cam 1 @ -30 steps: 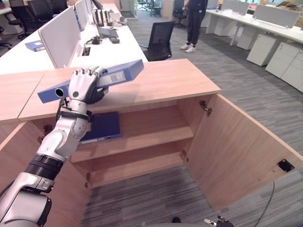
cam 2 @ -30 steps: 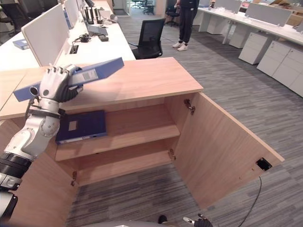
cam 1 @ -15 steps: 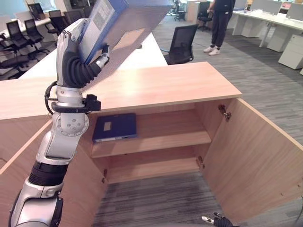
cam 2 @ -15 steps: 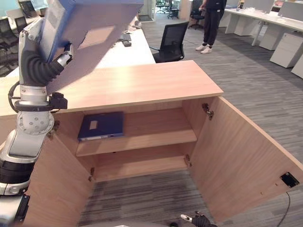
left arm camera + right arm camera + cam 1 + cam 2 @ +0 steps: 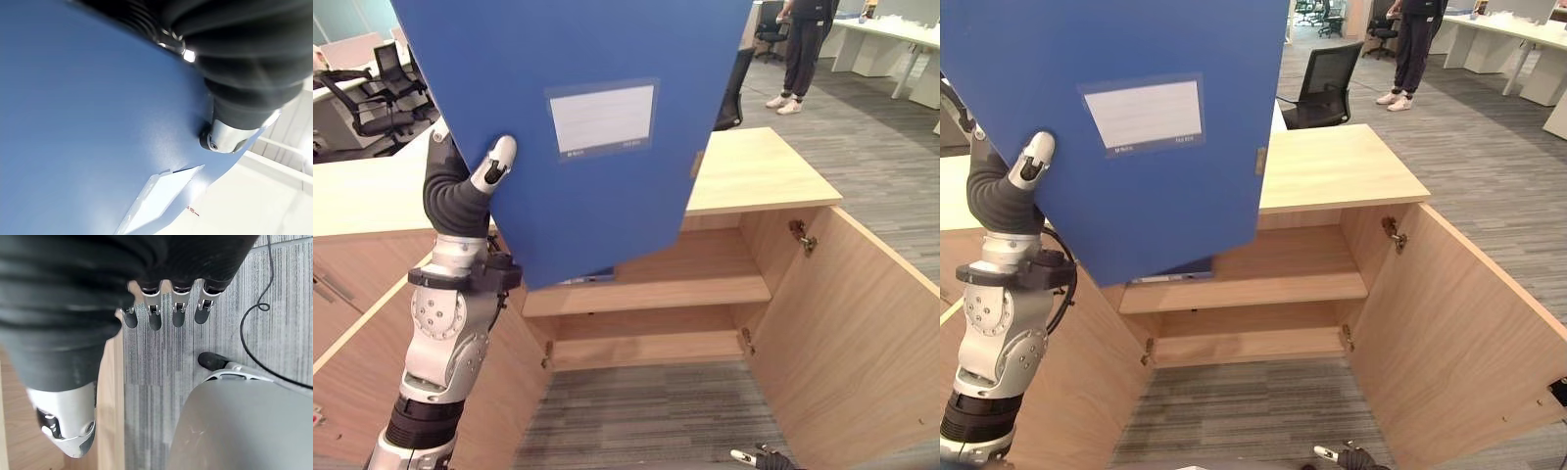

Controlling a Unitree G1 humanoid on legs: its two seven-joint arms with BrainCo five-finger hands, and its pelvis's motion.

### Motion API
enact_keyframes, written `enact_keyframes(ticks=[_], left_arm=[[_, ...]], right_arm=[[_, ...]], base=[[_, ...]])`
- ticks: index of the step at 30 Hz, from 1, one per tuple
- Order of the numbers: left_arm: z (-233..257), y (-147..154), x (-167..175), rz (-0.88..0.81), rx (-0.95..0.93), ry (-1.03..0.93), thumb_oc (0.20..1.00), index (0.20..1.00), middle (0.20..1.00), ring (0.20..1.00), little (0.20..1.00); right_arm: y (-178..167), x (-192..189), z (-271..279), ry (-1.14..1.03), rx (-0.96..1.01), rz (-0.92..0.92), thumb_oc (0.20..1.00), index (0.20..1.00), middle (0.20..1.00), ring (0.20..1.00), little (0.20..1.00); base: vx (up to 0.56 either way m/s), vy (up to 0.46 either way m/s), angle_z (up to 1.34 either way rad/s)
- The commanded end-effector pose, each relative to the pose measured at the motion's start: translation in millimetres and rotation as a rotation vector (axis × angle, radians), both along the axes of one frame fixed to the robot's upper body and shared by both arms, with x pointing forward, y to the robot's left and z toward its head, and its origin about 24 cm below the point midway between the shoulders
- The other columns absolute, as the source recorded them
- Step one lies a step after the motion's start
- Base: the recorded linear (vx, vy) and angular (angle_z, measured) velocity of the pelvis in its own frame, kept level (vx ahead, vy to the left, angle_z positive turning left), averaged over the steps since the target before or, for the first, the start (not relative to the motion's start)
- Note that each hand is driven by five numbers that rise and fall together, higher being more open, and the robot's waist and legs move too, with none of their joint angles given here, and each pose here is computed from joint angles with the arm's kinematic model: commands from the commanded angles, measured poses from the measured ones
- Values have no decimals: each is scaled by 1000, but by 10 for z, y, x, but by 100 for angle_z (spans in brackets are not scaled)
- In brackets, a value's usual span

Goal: Put the empty folder in the office cabinet

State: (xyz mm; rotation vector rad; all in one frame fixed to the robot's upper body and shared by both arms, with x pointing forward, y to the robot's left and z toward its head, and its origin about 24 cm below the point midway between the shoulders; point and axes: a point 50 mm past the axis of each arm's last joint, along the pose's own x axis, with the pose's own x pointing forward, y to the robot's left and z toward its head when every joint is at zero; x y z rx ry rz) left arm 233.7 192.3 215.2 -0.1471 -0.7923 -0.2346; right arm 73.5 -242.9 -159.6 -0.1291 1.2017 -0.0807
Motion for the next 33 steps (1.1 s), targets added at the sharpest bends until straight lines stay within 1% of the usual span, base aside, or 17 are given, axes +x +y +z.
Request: enact_keyframes(ticks=[1,3,4,5,6,8,11,12,13,14,15,17,18,22,25,30,33], left_arm=[[143,-24,-46,-87,-23,-61,200,200,200,200,200],[100,-23,-44,-89,-24,-38,200,200,200,200,200],[10,-25,-41,-85,-3,12,200,200,200,200,200],[8,-24,-42,-85,-3,13,200,200,200,200,200],[-85,-10,-36,-66,18,60,200,200,200,200,200],[-177,27,-54,-46,23,104,200,200,200,200,200],[-286,67,-61,-18,35,155,200,200,200,200,200],[-334,76,-64,-16,34,177,200,200,200,200,200],[-339,75,-65,-16,33,179,200,200,200,200,200],[-392,95,-55,1,63,205,200,200,200,200,200],[-427,114,-51,15,81,222,200,200,200,200,200],[-461,115,-46,20,93,238,200,200,200,200,200],[-533,115,-35,27,125,271,200,200,200,200,200],[-630,121,-14,34,159,316,200,200,200,200,200],[-747,136,2,49,179,364,200,200,200,200,200],[-800,122,70,68,197,376,200,200,200,200,200],[-809,104,103,61,203,377,200,200,200,200,200]], right_arm=[[16,340,63,-66,-4,48,1000,1000,1000,1000,1000],[29,368,69,-78,3,48,1000,1000,1000,1000,1000],[65,513,119,-138,24,56,1000,1000,1000,1000,1000],[65,509,118,-137,24,56,1000,1000,1000,1000,1000],[118,720,217,-233,48,89,1000,1000,1000,1000,1000],[202,1001,408,-387,105,109,1000,1000,1000,1000,1000],[291,1396,896,-679,204,146,1000,1000,1000,1000,1000],[299,1469,1054,-754,227,163,1000,1000,1000,1000,1000],[294,1459,1055,-752,226,163,1000,1000,1000,1000,1000],[313,1591,1348,-886,264,195,1000,1000,1000,1000,1000],[323,1645,1502,-945,280,226,1000,1000,1000,1000,1000],[316,1668,1612,-984,285,245,1000,1000,1000,1000,1000],[345,1724,1833,-1062,314,293,1000,1000,1000,1000,1000],[400,1763,2062,-1139,362,345,1000,1000,1000,1000,1000],[566,1779,2262,-1202,485,405,1000,1000,1000,1000,1000],[829,1775,2346,-1207,689,432,1000,1000,1000,1000,1000],[946,1751,2373,-1188,776,473,1000,1000,1000,1000,1000]], base=[[0,0,0],[0,0,0],[0,0,0],[0,0,0],[0,0,0],[-2,3,-2],[0,0,0],[0,0,0],[0,0,0],[6,10,-4],[8,14,-4],[6,6,-4],[12,1,-4],[9,4,-5],[4,6,-4],[-9,8,-3],[-4,2,-1]])
